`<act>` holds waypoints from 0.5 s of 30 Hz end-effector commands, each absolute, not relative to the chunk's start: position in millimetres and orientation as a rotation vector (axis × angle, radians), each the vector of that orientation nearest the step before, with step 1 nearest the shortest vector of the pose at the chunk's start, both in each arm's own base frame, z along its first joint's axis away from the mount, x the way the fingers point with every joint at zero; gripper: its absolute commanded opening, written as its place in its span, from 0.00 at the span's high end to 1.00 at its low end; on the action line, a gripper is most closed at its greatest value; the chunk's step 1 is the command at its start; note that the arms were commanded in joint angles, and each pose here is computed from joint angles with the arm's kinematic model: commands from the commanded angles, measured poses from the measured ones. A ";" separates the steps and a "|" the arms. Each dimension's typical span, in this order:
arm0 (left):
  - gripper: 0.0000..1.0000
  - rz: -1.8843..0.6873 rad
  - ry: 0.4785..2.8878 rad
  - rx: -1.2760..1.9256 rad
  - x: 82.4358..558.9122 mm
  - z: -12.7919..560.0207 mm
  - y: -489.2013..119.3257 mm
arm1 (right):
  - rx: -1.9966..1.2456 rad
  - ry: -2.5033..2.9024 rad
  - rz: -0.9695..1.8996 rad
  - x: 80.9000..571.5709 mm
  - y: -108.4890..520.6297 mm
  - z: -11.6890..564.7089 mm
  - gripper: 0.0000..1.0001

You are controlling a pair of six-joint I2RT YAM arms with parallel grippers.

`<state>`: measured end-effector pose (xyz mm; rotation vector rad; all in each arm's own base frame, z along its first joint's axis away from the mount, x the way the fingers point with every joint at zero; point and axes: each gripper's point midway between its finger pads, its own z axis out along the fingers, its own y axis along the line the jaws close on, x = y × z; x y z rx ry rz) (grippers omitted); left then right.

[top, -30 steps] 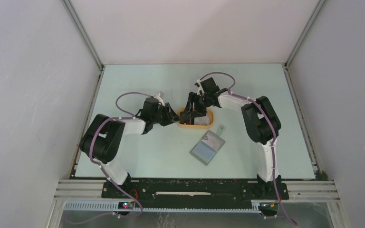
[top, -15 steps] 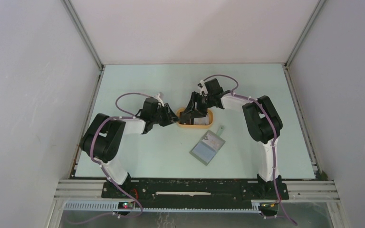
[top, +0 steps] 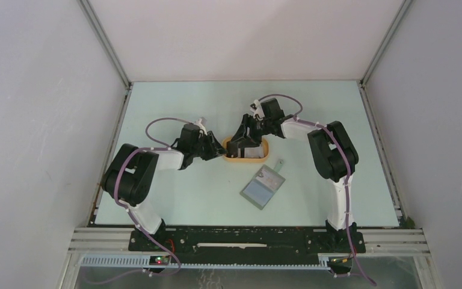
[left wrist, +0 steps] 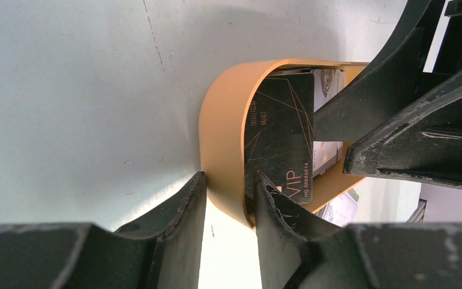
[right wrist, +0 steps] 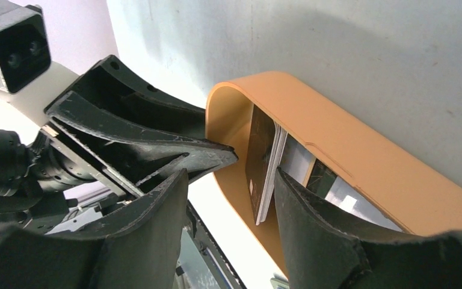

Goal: Put the credit cards into the card holder
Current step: Pick up the credit card from the storage box.

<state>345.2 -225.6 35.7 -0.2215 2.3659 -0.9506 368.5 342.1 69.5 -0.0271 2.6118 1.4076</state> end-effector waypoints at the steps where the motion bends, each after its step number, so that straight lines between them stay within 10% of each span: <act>1: 0.61 -1.021 2.292 -0.159 360.5 61.6 -242.1 | -0.112 2.531 1.564 355.3 359.7 106.6 0.37; 15: 0.62 -1.024 2.297 -0.158 360.0 60.3 -242.5 | -0.066 2.618 1.510 354.9 360.5 77.7 0.43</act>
